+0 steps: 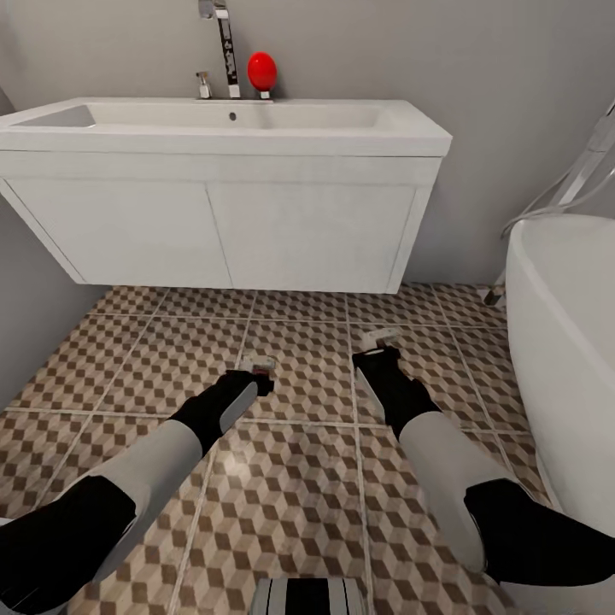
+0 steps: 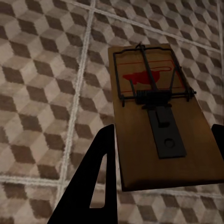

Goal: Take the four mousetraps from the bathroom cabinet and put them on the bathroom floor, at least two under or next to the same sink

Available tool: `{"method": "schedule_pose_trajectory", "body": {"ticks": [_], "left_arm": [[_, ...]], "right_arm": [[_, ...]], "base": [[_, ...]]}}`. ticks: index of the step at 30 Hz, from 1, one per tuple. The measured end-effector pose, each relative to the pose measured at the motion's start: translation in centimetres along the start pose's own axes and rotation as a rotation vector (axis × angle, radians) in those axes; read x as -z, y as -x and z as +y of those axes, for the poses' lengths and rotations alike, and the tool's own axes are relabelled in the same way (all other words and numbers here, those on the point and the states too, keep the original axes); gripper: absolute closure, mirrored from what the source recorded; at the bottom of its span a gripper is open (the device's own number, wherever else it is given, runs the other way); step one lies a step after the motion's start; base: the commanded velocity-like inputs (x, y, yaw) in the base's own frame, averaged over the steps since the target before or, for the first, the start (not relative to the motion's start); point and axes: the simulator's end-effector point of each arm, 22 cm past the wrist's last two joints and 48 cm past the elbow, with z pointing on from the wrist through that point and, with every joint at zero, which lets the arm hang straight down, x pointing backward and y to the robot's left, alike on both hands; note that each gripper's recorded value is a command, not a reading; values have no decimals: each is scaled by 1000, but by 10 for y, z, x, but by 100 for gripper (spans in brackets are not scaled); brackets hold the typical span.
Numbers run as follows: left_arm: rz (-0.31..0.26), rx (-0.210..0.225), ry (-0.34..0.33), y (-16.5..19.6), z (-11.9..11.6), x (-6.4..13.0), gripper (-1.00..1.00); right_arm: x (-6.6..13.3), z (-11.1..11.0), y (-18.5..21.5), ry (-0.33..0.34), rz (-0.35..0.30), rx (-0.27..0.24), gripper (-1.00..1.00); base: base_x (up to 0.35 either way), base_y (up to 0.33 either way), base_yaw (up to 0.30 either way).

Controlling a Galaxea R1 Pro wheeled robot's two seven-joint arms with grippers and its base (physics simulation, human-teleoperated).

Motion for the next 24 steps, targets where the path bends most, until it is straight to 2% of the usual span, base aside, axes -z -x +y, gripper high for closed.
{"method": "schedule_pose_trajectory", "body": {"ticks": [3, 8, 11, 20, 24], "left_arm": [[-24, 3, 4, 11, -1, 4, 100], [-136, 7, -38, 56, -21, 26, 100], [-169, 9, -54, 69, -27, 34, 100], [-183, 9, -60, 75, -29, 38, 100], [-169, 9, -63, 68, -31, 29, 100]], "right_arm": [[1, -2, 6, -2, -1, -1, 100], [2, -3, 9, 0, -3, -1, 100], [2, -2, 9, 1, -2, 0, 100], [2, -2, 10, 1, -2, 0, 100], [-6, 1, 0, 6, 13, 2, 100]], "base": [[0, 0, 0], [0, 0, 0], [0, 0, 0], [0, 0, 0], [0, 0, 0]]}}
